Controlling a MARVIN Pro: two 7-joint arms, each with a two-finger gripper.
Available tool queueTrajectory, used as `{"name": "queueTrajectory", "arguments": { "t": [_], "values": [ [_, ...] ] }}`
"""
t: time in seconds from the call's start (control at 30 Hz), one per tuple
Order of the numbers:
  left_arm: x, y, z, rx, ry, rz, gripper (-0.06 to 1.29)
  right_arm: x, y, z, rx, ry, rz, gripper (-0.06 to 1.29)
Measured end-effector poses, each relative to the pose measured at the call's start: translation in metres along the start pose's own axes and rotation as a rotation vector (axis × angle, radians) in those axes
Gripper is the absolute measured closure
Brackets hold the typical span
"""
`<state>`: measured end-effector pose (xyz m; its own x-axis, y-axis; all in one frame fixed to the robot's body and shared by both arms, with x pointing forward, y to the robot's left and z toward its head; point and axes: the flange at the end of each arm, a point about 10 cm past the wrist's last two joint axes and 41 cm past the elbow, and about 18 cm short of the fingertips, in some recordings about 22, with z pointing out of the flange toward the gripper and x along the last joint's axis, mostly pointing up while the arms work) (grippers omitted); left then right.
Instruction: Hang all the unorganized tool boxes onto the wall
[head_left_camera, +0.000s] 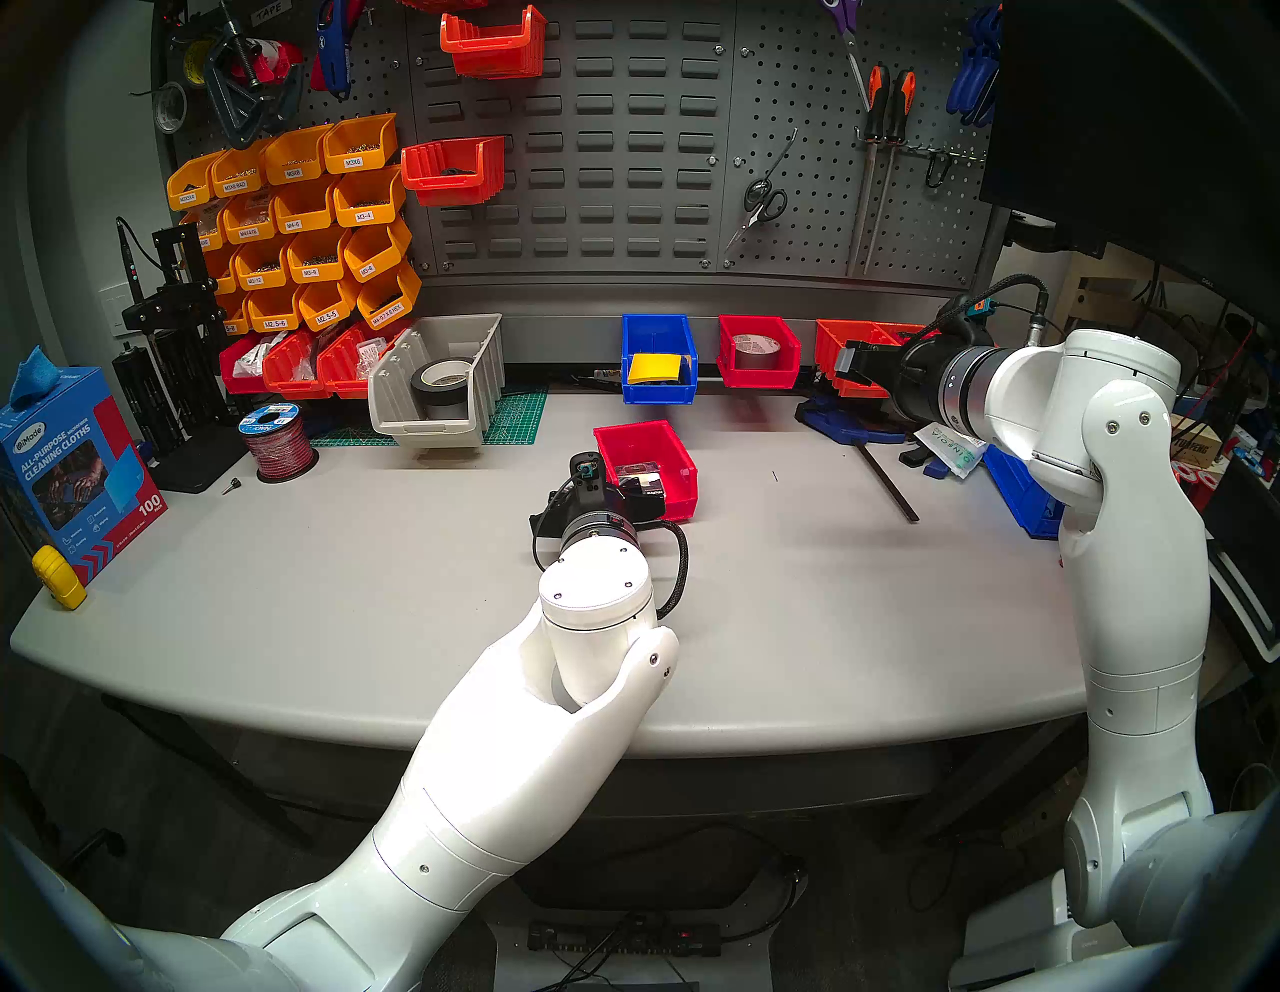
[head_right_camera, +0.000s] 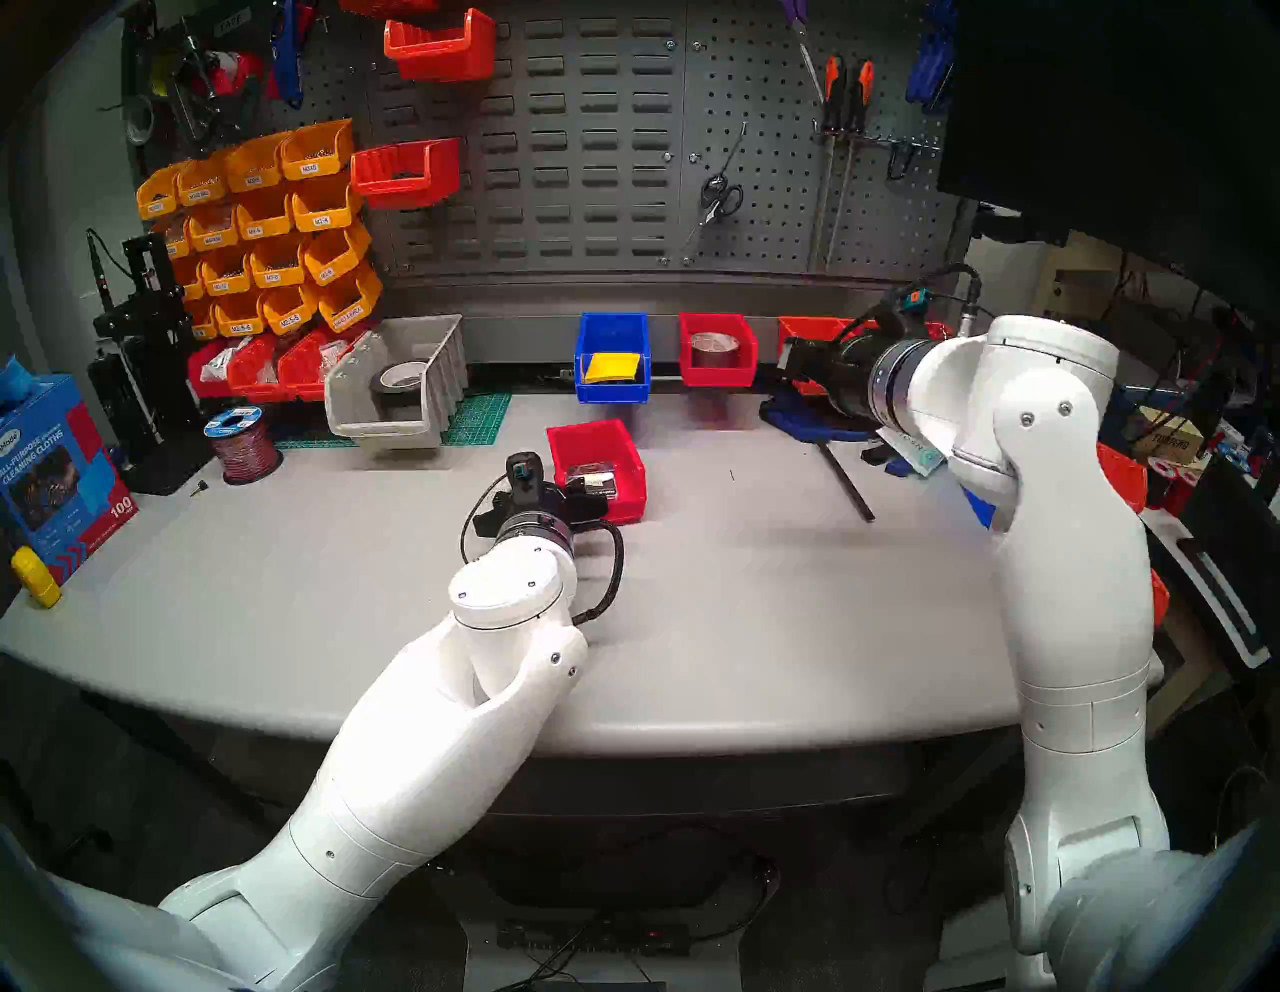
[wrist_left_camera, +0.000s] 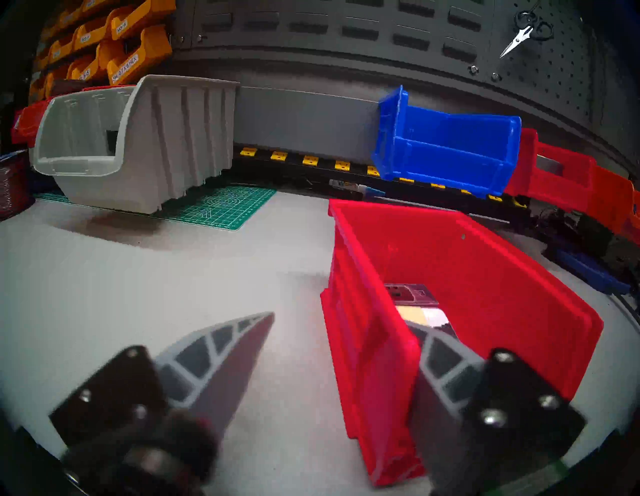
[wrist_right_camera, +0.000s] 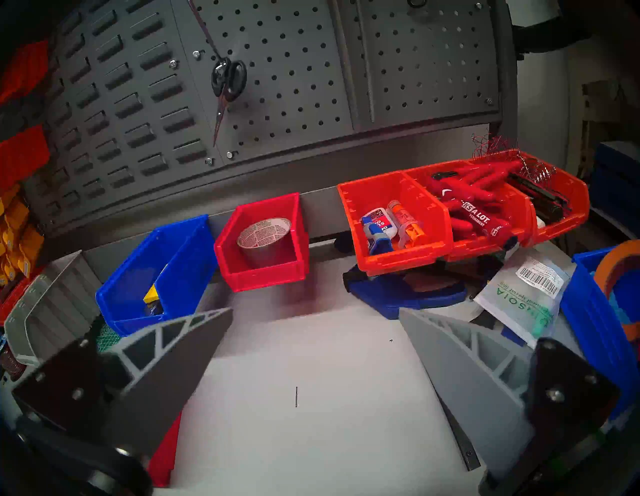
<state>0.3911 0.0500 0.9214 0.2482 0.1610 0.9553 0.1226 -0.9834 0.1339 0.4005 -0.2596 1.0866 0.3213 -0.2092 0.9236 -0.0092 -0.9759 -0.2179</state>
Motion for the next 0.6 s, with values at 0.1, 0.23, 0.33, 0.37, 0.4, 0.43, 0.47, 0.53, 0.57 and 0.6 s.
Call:
{"name": "queueTrajectory", "arguments": {
  "t": [0.1, 0.23, 0.33, 0.37, 0.4, 0.43, 0.47, 0.53, 0.57, 0.6],
  "values": [
    [0.001, -0.002, 0.001, 0.009, 0.002, -0.003, 0.72, 0.000, 0.000, 0.000, 0.000, 0.000, 0.000, -0.02],
    [0.002, -0.004, 0.002, 0.013, 0.002, -0.007, 1.05, 0.000, 0.000, 0.000, -0.001, 0.000, -0.001, -0.02],
    [0.004, -0.005, 0.003, 0.013, 0.001, -0.013, 1.23, 0.000, 0.000, 0.000, -0.001, 0.000, -0.001, -0.02],
    [0.004, -0.006, 0.003, 0.014, 0.001, -0.017, 1.23, 0.000, 0.000, 0.000, -0.001, 0.000, -0.001, -0.02],
    [0.005, -0.007, 0.003, 0.014, 0.002, -0.019, 1.23, 0.000, 0.000, 0.000, -0.001, 0.000, -0.001, -0.02],
    [0.006, -0.008, 0.003, 0.015, 0.003, -0.022, 1.23, 0.000, 0.000, 0.000, -0.001, 0.000, -0.001, -0.02],
    [0.008, -0.009, 0.004, 0.017, 0.005, -0.027, 1.23, 0.000, 0.000, 0.000, -0.001, 0.000, -0.001, -0.02],
    [0.010, -0.012, 0.004, 0.020, 0.011, -0.033, 1.23, 0.000, 0.000, 0.000, -0.001, 0.000, -0.001, -0.02],
    [0.013, -0.014, 0.005, 0.023, 0.015, -0.036, 1.23, 0.000, 0.000, 0.000, -0.002, 0.001, -0.002, -0.02],
    [0.015, -0.017, 0.005, 0.026, 0.021, -0.038, 1.23, 0.000, 0.000, 0.000, -0.002, 0.001, -0.002, -0.02]
  ]
}}
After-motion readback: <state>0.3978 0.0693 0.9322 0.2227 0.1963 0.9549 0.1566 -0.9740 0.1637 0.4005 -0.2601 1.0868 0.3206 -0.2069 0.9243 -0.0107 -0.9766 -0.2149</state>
